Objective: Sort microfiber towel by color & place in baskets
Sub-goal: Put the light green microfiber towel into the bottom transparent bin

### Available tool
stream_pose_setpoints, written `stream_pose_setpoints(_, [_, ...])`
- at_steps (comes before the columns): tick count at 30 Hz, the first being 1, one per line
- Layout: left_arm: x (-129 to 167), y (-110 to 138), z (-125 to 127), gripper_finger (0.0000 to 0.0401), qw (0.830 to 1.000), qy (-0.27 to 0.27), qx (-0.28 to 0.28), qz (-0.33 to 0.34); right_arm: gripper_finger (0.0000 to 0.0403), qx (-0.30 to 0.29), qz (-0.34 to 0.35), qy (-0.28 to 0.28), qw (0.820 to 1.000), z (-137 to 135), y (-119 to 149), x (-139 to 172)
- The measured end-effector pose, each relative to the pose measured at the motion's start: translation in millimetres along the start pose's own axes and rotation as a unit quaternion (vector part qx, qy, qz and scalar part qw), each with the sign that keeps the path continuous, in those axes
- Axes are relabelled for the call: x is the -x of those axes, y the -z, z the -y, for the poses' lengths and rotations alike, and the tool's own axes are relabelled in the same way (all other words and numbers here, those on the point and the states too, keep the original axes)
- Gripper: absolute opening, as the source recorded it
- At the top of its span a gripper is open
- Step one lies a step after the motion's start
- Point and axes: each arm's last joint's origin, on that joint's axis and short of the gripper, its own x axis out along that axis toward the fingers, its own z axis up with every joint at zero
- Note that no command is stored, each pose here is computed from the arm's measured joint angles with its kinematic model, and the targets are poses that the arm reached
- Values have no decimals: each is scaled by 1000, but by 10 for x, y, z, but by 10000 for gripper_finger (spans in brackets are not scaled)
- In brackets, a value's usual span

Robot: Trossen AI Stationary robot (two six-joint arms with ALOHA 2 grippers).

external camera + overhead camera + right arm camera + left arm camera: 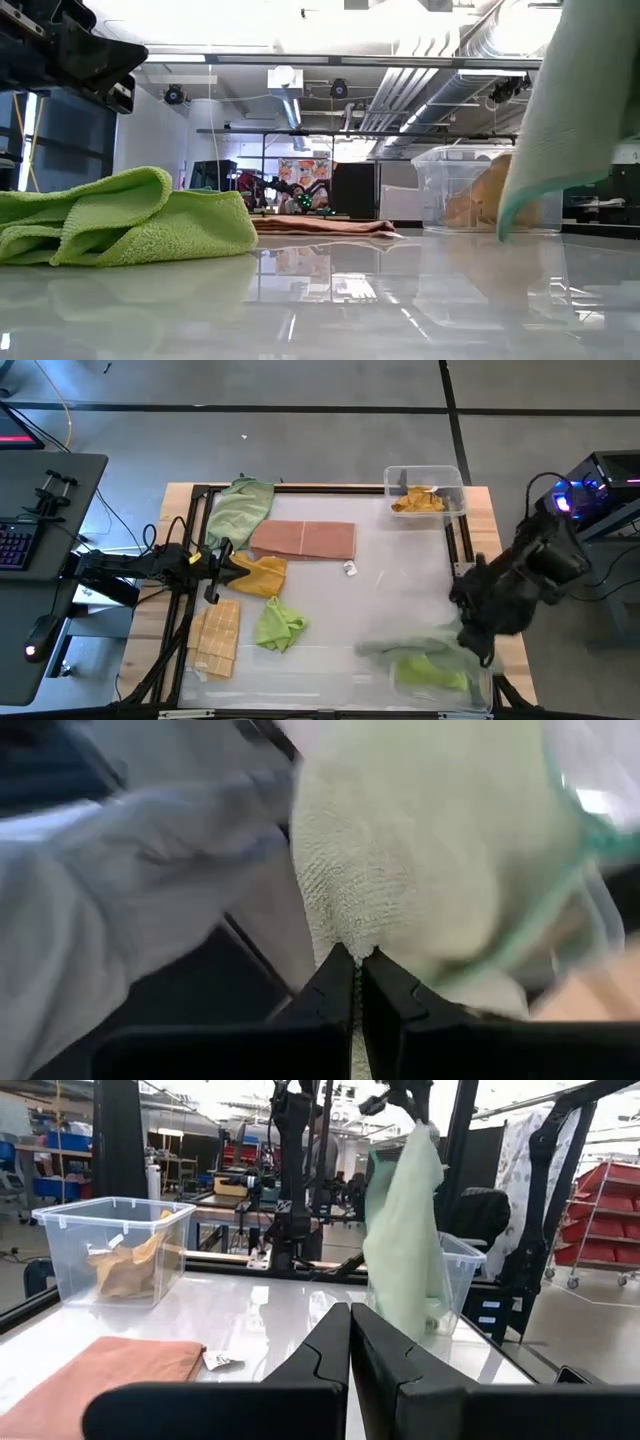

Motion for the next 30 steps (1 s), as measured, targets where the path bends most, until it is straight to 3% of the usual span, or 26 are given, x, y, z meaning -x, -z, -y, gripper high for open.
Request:
stream_pose_setpoints(5, [0, 2, 0, 0, 1000, 0, 0, -1, 1, -78, -90, 106, 987, 137, 366, -358])
stream_pose_setpoints(9, [0, 2, 0, 0, 1000, 0, 0, -1, 1, -154, -149, 207, 955, 286, 574, -582])
stream_pose_setpoints(12, [0, 3, 0, 0, 1000, 0, 0, -1, 0, -201, -169, 249, 932, 343, 690, -602])
stream_pose_setpoints(15, [0, 3, -1, 0, 1000, 0, 0, -1, 0, -208, -171, 246, 931, 325, 732, -555])
stream_pose_setpoints(24, [0, 2, 0, 0, 1000, 0, 0, -1, 0, -188, -193, 165, 949, 173, 722, -208])
stream_pose_setpoints(30, [0, 3, 0, 0, 1000, 0, 0, -1, 0, -145, -158, 154, 965, 169, 621, -344])
